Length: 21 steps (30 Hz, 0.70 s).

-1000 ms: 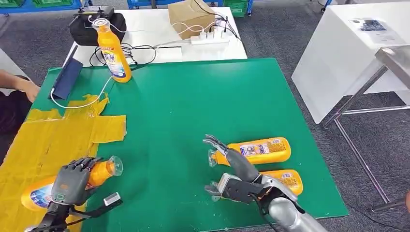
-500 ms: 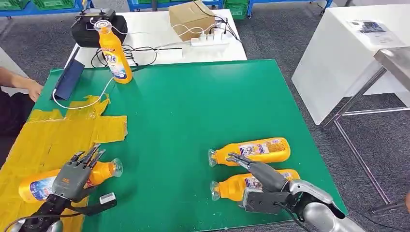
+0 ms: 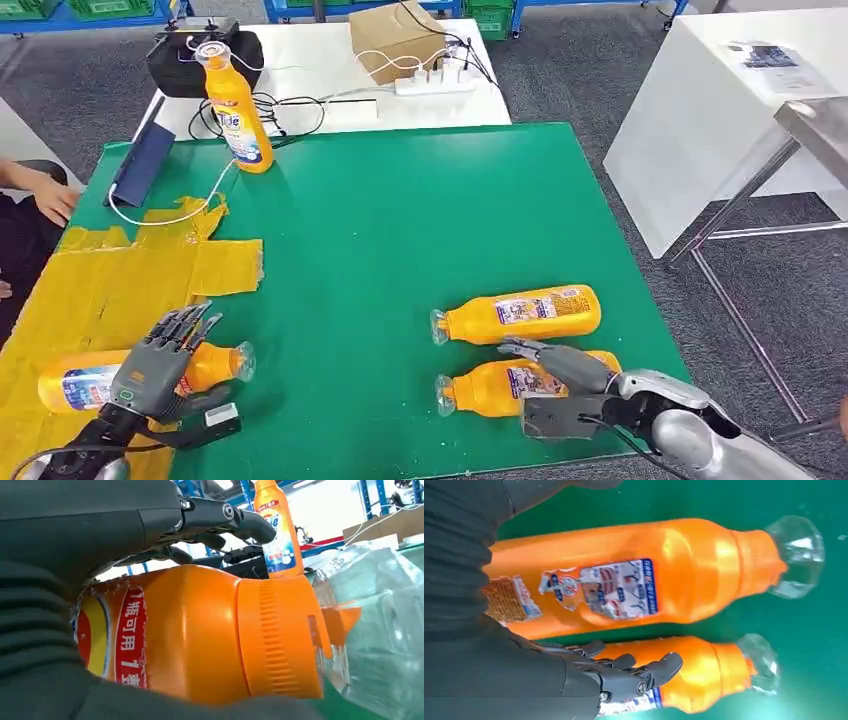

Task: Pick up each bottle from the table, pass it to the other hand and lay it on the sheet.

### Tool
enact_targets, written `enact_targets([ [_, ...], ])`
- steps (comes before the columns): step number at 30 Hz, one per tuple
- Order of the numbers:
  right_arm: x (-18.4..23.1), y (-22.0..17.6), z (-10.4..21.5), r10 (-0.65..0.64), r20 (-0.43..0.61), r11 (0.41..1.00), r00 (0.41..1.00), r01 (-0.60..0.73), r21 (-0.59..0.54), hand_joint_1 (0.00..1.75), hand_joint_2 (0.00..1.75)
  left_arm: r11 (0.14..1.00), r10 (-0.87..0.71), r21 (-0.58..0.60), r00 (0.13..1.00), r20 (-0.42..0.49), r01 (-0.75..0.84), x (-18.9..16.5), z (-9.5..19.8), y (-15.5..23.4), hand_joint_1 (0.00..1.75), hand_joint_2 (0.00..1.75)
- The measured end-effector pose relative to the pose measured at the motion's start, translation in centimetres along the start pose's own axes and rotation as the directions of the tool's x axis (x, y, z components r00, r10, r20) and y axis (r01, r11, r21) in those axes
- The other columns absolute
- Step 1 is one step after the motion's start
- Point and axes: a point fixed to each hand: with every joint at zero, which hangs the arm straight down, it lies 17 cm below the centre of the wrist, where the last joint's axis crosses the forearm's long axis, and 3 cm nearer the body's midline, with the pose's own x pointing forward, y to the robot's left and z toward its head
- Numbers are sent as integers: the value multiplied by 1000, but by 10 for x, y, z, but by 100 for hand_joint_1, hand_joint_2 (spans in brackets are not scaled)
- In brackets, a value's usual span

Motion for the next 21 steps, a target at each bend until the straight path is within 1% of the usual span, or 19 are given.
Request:
enact_targets([
  [4,-13,4,4,13,-45,1000,999,-12,19,0,175,999,31,15,1000,1,-31,1,0,3,0,0],
  [6,-25,7,8,35,-95,999,995,-32,29,0,175,998,63,29,998,0,-63,3,0,5,0,0],
  [9,-45,13,14,97,-176,995,980,-91,40,0,175,991,121,49,993,10,-122,12,1,10,0,0],
  [11,-58,21,18,152,-221,988,963,-140,73,0,175,976,205,72,978,27,-206,20,-3,17,0,0],
  [14,-65,27,20,171,-238,984,956,-153,93,0,175,967,236,85,971,43,-239,31,-7,21,0,0],
  [18,-68,30,22,177,-243,982,954,-156,103,0,175,963,248,92,967,51,-252,36,-10,24,0,0],
  [19,-69,30,22,184,-247,981,951,-161,109,148,175,959,263,96,963,58,-268,38,-10,26,0,0],
  [20,-74,32,24,206,-259,976,944,-179,123,175,175,943,312,99,948,71,-317,42,-11,28,0,0],
  [21,-77,34,25,231,-269,970,935,-201,135,175,175,918,374,109,924,83,-381,45,-13,32,0,0],
])
